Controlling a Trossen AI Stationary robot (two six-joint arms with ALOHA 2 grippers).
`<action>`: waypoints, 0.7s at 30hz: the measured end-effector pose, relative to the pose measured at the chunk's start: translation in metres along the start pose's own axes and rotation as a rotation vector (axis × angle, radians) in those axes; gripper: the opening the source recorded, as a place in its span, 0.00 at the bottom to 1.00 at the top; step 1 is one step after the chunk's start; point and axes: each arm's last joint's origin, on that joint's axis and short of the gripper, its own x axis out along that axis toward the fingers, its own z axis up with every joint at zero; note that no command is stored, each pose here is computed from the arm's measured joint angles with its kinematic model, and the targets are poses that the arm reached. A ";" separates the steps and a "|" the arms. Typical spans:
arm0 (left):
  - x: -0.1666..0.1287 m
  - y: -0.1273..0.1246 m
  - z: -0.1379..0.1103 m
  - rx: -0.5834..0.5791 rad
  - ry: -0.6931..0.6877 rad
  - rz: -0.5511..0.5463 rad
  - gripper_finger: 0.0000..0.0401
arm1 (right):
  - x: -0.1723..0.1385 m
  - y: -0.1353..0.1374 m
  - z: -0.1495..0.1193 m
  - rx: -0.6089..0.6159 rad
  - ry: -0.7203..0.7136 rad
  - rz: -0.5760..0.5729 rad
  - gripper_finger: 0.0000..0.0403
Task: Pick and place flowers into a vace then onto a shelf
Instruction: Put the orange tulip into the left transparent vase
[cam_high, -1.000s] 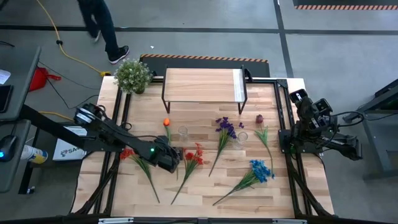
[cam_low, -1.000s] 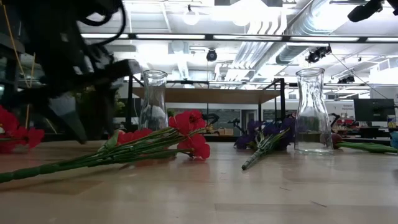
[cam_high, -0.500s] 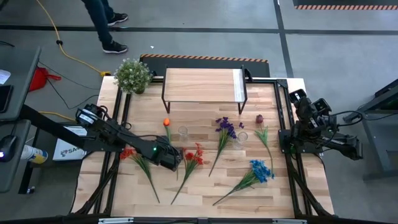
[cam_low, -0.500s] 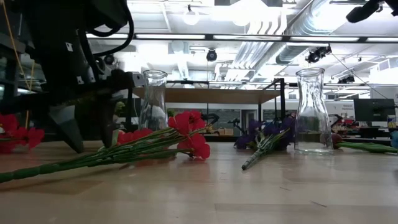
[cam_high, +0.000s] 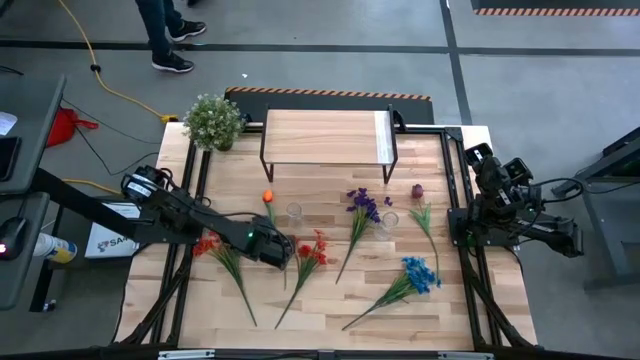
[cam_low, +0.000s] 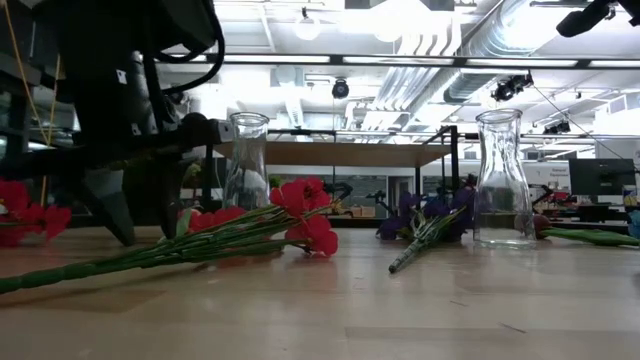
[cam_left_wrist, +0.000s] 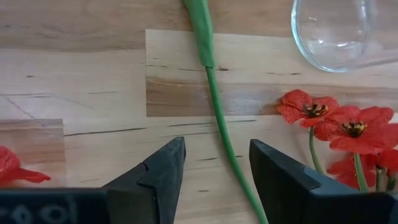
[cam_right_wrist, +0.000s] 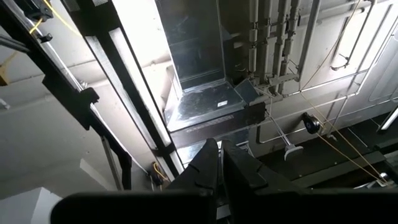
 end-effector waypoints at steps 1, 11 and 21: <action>0.000 0.000 0.001 0.000 0.010 0.005 0.54 | 0.000 0.000 0.000 0.000 0.000 0.001 0.03; 0.001 0.000 0.004 0.009 0.042 0.033 0.54 | 0.000 0.000 0.000 0.000 0.001 0.002 0.03; 0.001 0.001 0.004 0.011 0.048 0.048 0.54 | 0.000 0.000 0.000 0.000 0.000 0.002 0.03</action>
